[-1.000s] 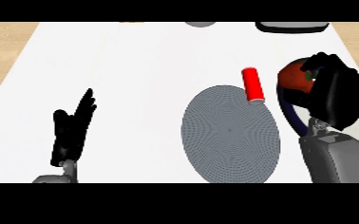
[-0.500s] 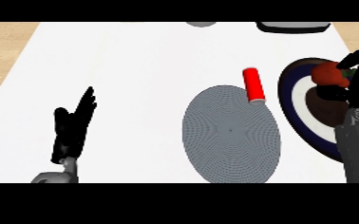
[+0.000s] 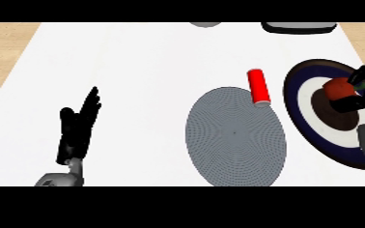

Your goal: Pick the bell pepper from the placemat and place it in the plate

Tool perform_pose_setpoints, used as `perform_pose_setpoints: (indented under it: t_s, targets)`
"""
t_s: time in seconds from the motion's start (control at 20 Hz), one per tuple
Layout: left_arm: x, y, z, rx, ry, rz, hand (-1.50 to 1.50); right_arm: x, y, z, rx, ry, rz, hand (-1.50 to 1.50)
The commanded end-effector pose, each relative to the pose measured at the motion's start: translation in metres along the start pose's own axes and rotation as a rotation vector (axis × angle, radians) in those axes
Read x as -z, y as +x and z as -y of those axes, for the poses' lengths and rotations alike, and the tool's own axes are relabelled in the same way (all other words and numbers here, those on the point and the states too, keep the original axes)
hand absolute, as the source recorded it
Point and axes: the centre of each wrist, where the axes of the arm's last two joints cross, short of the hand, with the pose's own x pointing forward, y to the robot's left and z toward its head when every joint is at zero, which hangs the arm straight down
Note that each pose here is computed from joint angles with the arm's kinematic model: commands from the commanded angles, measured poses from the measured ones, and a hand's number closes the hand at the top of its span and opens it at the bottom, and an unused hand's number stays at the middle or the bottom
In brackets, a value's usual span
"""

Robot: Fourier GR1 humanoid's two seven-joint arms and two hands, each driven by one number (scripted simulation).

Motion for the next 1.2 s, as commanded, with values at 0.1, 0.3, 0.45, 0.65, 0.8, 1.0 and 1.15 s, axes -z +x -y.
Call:
perform_pose_setpoints:
  t_s: [0.1,0.3,0.45,0.65,0.8,1.0,1.15]
  targets:
    - [0.002,-0.008,0.000,-0.014,-0.009,-0.018,0.00,0.015,-0.028,-0.018,-0.020,0.177,-0.004,-1.50]
    - [0.001,0.000,-0.017,-0.006,0.004,-0.011,0.00,0.013,-0.019,-0.015,0.097,0.166,0.137,-1.50]
    - [-0.007,-0.015,-0.008,0.004,0.017,-0.022,0.00,0.005,-0.040,-0.009,0.293,0.076,0.241,-1.50]
    - [-0.006,-0.008,-0.007,-0.012,0.016,-0.016,0.00,0.010,-0.026,0.017,0.650,-0.059,0.295,-1.50]
    - [0.002,-0.007,-0.015,0.000,0.029,-0.022,0.00,0.008,-0.064,0.031,0.763,-0.090,0.300,-1.50]
    - [0.005,0.005,0.007,-0.003,-0.007,0.011,0.00,-0.003,-0.088,0.019,0.830,-0.035,0.294,-1.50]
    - [-0.001,0.007,0.007,-0.018,-0.006,0.003,0.00,-0.008,-0.103,0.010,0.848,0.007,0.319,-1.50]
